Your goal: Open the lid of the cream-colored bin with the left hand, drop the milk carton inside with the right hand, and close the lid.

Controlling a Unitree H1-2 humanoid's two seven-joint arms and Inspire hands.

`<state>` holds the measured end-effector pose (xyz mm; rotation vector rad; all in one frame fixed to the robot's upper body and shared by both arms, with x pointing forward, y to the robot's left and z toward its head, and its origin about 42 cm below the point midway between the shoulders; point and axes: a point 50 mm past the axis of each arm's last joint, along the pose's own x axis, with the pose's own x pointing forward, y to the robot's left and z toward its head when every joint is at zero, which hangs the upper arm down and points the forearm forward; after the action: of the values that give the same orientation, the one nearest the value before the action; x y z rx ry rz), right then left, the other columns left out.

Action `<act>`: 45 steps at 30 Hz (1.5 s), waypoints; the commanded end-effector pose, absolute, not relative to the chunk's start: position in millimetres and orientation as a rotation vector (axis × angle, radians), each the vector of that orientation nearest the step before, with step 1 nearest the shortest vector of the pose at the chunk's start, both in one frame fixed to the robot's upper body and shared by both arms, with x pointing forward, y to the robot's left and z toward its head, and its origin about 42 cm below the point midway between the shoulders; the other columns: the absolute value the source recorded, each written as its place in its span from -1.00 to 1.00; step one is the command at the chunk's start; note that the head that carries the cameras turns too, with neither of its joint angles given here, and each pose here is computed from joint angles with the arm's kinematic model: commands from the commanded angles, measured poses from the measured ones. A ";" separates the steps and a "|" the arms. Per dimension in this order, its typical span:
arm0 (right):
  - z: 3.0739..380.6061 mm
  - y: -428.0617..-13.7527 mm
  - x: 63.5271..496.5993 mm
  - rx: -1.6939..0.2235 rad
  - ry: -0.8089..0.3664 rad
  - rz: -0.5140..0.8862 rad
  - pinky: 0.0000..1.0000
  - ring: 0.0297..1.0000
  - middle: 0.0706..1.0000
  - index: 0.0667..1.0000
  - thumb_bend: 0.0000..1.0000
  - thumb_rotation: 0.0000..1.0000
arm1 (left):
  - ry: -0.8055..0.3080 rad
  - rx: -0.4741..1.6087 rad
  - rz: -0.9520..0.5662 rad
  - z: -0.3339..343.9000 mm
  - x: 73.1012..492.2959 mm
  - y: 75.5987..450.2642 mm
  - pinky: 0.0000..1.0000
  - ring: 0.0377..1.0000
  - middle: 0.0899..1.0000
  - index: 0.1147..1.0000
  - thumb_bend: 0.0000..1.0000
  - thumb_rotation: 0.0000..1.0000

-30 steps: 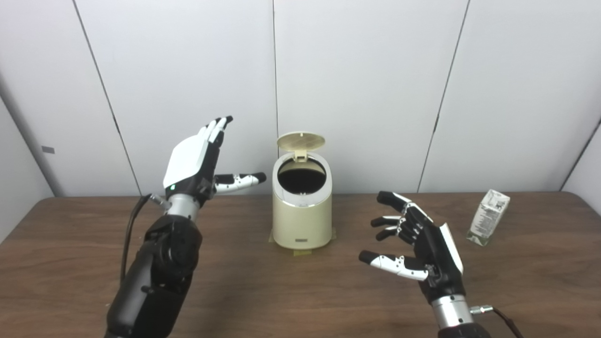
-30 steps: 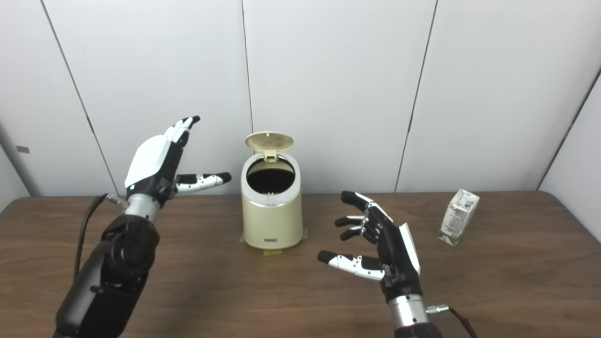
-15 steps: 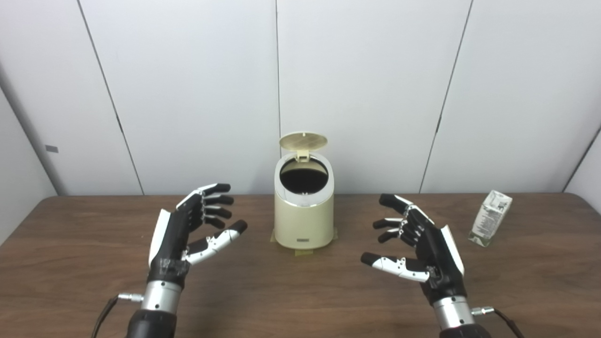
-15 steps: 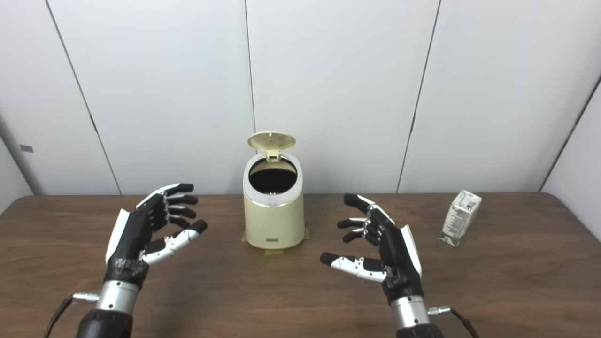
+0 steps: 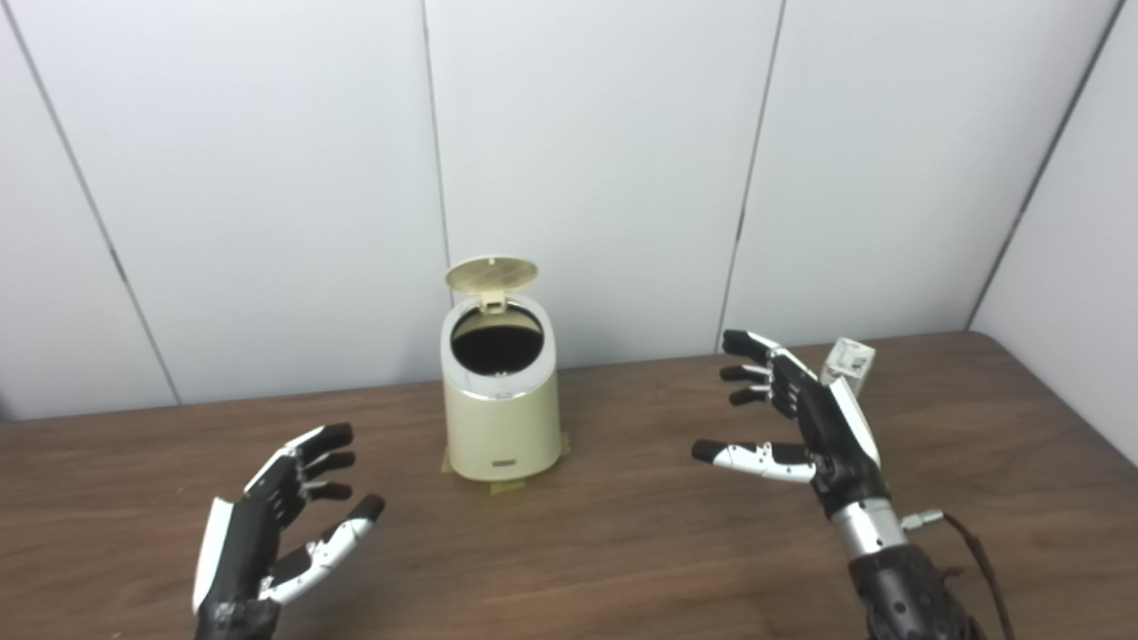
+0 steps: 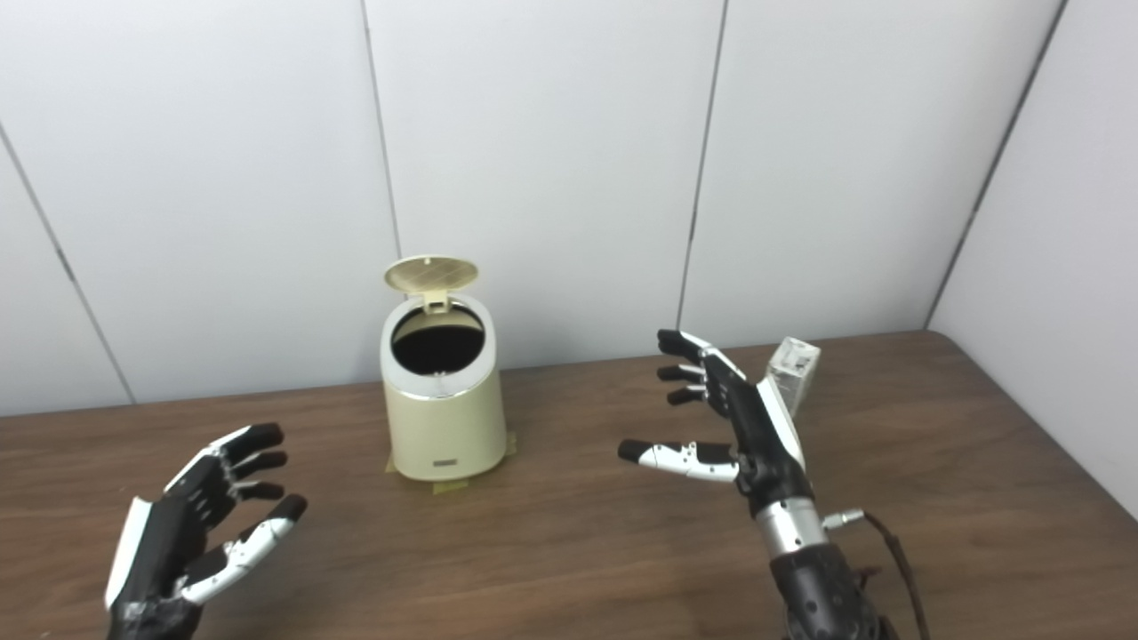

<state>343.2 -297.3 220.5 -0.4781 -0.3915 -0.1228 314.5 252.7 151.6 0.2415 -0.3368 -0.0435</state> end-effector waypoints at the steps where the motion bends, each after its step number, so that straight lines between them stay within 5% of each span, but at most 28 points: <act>1: 260.3 -296.4 351.0 -0.510 -0.496 -0.151 0.20 0.44 0.58 0.57 0.56 -0.62 | -0.425 0.253 -0.042 171.8 325.0 258.4 0.29 0.45 0.52 0.47 0.17 -0.71; 14: 314.1 -351.9 368.0 -0.641 -0.488 -0.321 0.12 0.34 0.48 0.54 0.51 -0.79 | -0.411 0.227 -0.042 174.2 328.0 269.7 0.32 0.46 0.54 0.49 0.13 -0.86; 24: 321.2 -396.2 391.9 -0.660 -0.370 -0.328 0.61 0.76 0.77 0.74 0.63 -0.60 | -0.387 0.235 -0.033 175.1 326.6 274.7 0.35 0.48 0.56 0.50 0.08 -0.90; 32: 298.5 -418.3 404.6 -0.575 -0.260 -0.269 0.55 0.94 0.99 0.91 0.71 -0.45 | -0.375 0.275 -0.020 174.2 327.6 279.9 0.39 0.50 0.55 0.49 0.09 -0.74; 38: 276.6 -428.4 408.2 -0.532 -0.202 -0.234 0.70 0.99 1.00 0.96 0.69 -0.56 | -0.383 0.271 -0.034 175.3 327.1 280.6 0.36 0.49 0.55 0.49 0.06 -0.78; 45: 243.9 -435.2 417.1 -0.528 -0.130 -0.229 0.71 0.92 0.99 1.00 0.71 -0.36 | -0.373 0.286 -0.028 177.3 325.8 280.0 0.27 0.46 0.53 0.44 0.05 -0.77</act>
<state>408.4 -429.6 212.1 -0.4973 -0.0199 -0.2117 318.2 280.0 156.8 0.2632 -0.3025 -0.0239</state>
